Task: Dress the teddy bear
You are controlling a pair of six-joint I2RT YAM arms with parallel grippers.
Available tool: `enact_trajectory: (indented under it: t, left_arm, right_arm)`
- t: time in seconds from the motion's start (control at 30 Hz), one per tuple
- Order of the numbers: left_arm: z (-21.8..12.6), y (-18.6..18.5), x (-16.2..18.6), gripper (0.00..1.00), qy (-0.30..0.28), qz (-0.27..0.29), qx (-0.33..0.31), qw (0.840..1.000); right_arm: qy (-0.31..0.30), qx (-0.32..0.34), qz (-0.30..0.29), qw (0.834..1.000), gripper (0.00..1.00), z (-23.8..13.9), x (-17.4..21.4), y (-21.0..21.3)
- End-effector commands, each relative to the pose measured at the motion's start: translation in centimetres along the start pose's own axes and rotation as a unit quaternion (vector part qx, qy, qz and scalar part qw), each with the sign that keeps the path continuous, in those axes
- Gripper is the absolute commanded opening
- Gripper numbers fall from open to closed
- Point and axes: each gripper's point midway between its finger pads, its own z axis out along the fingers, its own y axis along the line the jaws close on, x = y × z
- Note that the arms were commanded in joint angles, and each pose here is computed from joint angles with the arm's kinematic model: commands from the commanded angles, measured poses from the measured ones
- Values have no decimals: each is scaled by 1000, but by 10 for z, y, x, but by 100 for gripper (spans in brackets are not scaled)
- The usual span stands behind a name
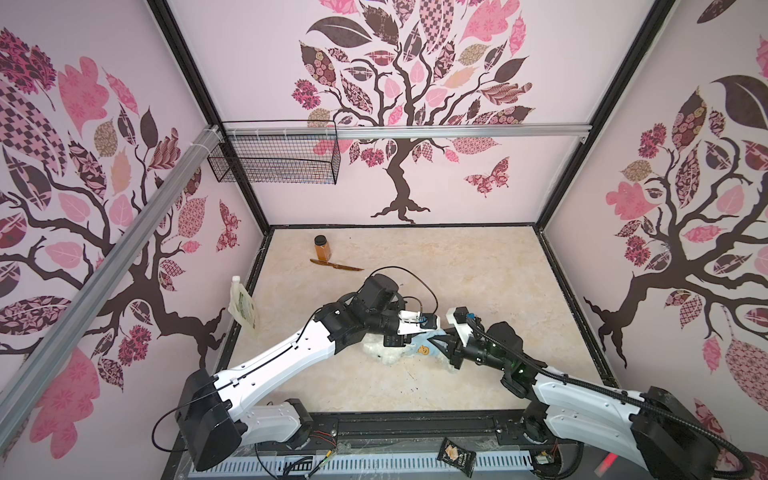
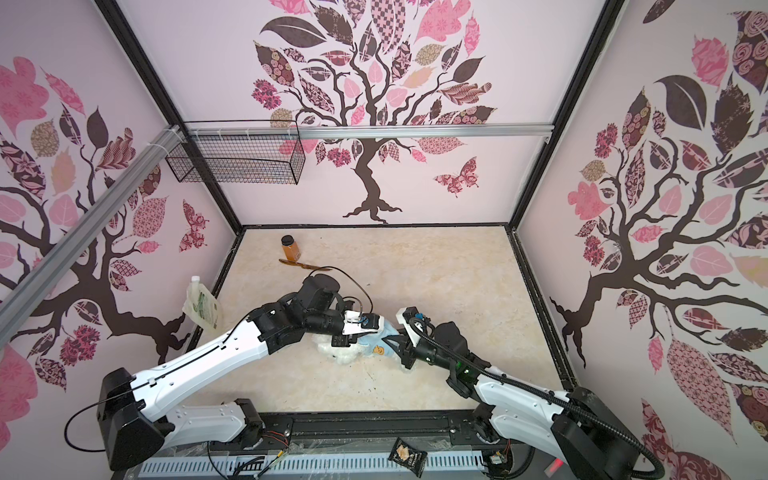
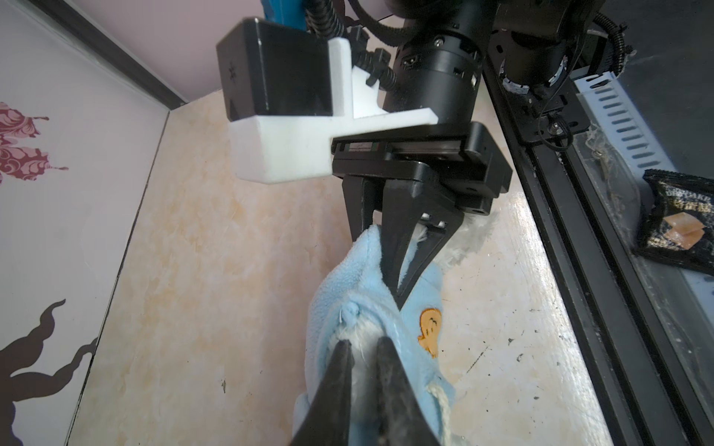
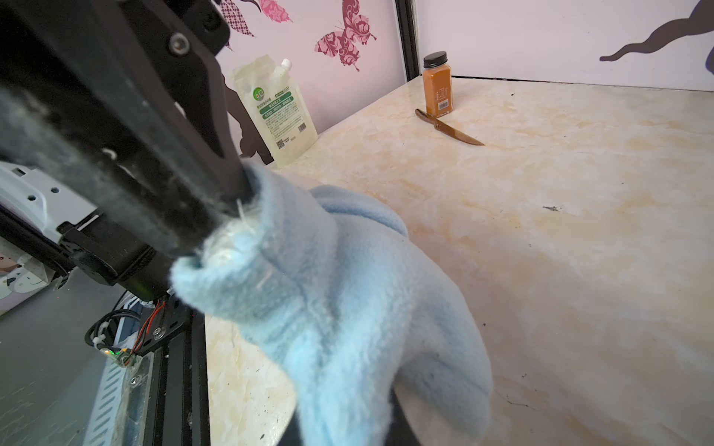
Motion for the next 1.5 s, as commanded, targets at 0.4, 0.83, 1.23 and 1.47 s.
enact_trajectory:
  t: [0.4,0.83,1.23,1.47]
  left_arm:
    - [-1,8,-4,15,20,0,7,1000]
    - [9,-3,30,20,94,22,34,995]
    - [24,-5,49,28,120,17,38,992]
    - [39,-17,66,32,132,-1,63,989]
  right_arm:
    - [-44,-17,-20,999,0,-1,-28,9]
    - [-45,-20,-19,999,0,1,-29,9]
    - [-76,-52,-7,996,0,-2,-46,22]
    - [-126,-78,7,989,0,-12,-76,36]
